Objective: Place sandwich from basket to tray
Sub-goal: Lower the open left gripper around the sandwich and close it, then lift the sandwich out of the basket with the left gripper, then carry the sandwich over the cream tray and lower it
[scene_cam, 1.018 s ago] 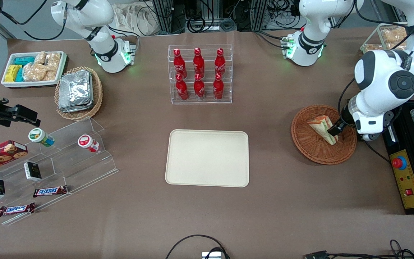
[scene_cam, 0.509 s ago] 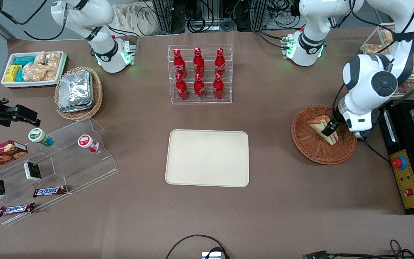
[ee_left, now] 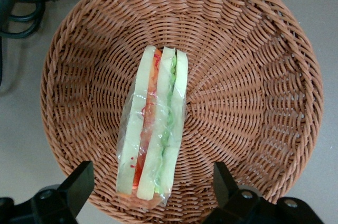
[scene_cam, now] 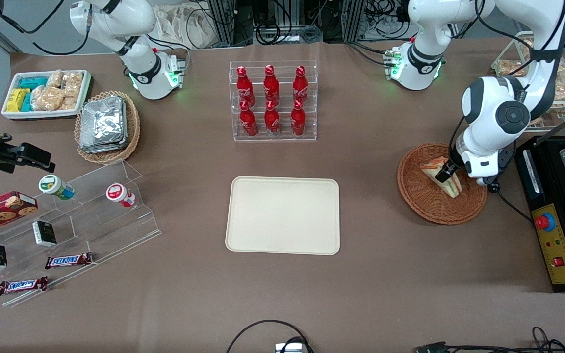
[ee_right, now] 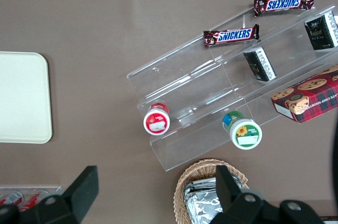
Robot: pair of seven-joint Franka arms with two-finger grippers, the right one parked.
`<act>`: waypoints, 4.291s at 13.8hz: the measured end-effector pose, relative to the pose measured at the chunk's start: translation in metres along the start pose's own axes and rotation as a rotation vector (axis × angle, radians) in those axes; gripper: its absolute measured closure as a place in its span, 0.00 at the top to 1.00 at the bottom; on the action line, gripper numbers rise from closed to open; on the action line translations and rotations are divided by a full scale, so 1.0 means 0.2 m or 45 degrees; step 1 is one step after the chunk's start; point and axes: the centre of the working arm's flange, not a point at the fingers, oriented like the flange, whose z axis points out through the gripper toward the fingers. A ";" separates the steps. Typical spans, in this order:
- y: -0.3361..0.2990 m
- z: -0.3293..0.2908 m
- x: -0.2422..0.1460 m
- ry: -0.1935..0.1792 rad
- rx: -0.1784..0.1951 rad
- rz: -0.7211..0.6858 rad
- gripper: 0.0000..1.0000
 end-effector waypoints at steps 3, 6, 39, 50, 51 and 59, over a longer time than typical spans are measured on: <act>-0.03 0.07 -0.02 0.009 -0.019 -0.003 1.00; -0.05 0.13 -0.03 0.007 -0.024 -0.007 1.00; 0.32 -0.45 -0.34 0.205 0.012 1.144 0.16; 0.94 -0.52 -0.90 0.137 -0.118 1.176 0.16; 1.01 -0.49 -0.95 0.119 -0.129 1.170 0.16; 1.25 -0.29 -1.14 0.022 -0.132 1.181 0.16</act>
